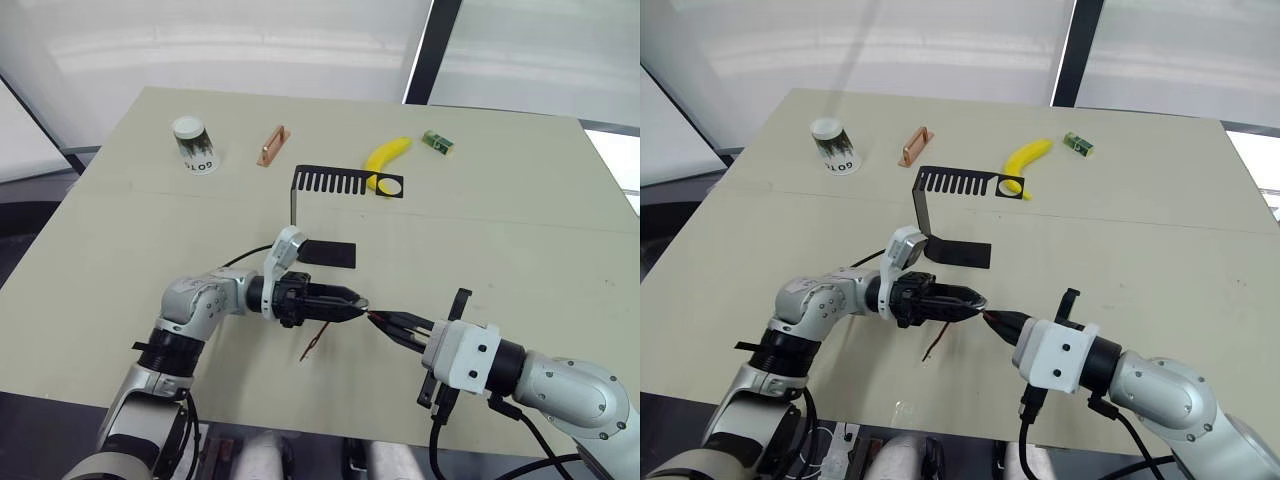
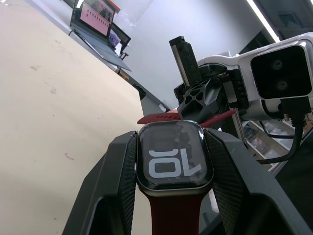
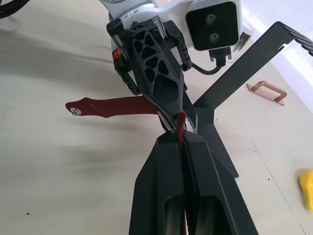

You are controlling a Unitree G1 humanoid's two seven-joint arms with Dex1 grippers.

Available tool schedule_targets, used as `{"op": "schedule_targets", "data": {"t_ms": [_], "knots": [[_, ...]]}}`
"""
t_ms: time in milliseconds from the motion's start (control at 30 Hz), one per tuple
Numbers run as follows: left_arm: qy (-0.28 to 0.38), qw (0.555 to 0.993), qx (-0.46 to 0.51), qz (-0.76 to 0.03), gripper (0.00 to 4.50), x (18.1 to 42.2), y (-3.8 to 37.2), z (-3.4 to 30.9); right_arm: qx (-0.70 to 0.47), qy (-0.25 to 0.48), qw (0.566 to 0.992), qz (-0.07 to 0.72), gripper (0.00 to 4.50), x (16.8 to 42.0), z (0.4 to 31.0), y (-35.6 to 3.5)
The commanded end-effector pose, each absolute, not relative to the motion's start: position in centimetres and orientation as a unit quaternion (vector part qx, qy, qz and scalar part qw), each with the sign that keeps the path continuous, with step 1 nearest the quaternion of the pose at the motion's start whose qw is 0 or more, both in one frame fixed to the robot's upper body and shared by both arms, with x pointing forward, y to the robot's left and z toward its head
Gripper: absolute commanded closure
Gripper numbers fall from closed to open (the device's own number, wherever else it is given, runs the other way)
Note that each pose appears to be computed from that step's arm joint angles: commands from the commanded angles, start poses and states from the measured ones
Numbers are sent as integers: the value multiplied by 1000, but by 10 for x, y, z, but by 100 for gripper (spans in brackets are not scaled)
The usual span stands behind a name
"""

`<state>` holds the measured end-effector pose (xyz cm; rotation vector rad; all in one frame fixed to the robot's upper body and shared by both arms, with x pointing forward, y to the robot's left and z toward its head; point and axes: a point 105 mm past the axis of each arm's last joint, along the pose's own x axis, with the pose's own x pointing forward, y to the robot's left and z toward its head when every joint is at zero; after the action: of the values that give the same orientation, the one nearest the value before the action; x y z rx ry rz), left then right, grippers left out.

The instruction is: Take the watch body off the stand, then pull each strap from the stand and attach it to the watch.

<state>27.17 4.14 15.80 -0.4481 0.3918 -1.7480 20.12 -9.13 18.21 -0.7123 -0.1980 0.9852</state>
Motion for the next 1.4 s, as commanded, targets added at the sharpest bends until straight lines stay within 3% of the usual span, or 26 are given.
{"op": "schedule_targets", "data": {"t_ms": [33,1400], "knots": [[156,598,-188,-764,286,267,38,162,-346,-138,801,469,450,186,199,-80],[168,607,-193,-752,286,261,28,156,-376,-114,795,463,450,195,190,-75]]}}
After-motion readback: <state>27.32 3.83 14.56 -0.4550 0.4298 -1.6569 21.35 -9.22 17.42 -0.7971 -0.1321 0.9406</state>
